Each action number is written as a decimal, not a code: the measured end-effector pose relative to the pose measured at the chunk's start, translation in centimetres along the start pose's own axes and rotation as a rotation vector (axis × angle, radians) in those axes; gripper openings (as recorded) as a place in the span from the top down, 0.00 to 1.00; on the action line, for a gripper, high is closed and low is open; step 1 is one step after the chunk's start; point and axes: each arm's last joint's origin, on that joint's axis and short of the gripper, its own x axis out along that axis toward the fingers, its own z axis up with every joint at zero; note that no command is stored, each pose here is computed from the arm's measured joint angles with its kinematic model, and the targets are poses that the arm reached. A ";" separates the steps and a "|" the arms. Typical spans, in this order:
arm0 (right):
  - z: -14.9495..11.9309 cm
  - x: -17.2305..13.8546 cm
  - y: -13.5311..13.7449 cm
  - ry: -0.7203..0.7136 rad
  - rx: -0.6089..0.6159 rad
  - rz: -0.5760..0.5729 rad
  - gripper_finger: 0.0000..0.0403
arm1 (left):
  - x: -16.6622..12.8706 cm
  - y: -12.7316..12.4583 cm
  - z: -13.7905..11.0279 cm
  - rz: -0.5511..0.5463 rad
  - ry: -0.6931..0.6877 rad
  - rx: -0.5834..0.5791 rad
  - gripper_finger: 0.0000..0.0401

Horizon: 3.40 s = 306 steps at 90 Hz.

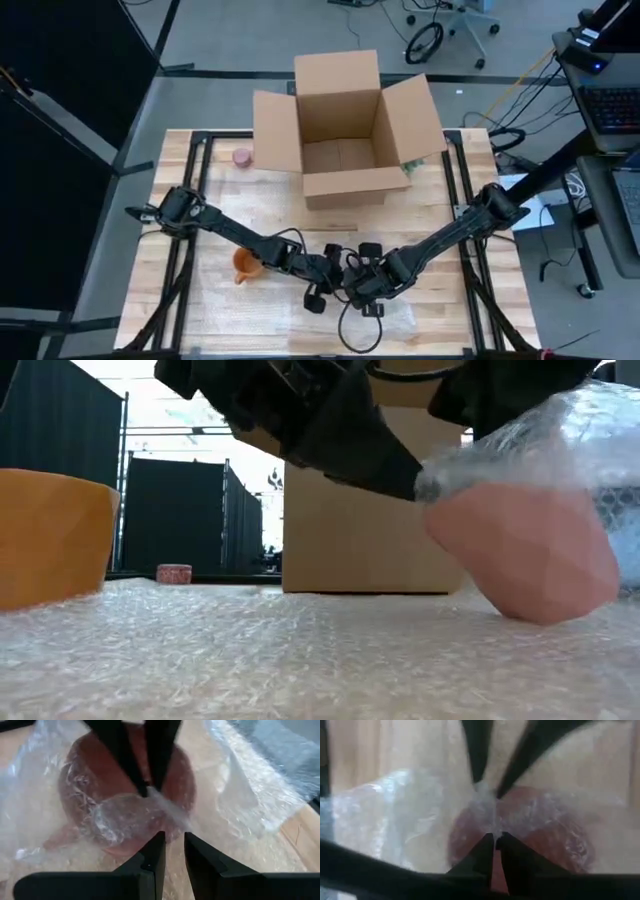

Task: Wrap mug
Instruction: Wrap the pink cup with the bubble wrap

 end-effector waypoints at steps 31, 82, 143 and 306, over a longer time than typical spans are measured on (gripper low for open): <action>-1.2 -0.3 -0.7 0.112 0.042 -0.068 0.95 | -1.0 0.0 1.8 -0.002 -0.009 -0.002 0.86; -3.3 2.8 -0.8 0.152 0.103 -0.065 0.95 | -1.0 -0.1 0.8 -0.007 0.094 0.005 0.86; -2.8 1.1 -1.0 0.095 0.121 0.001 0.63 | -1.1 -0.9 1.1 -0.044 0.076 -0.011 0.86; -2.7 -1.2 -1.3 0.121 0.100 -0.021 0.50 | 3.5 3.9 1.4 0.027 -0.177 -0.019 0.86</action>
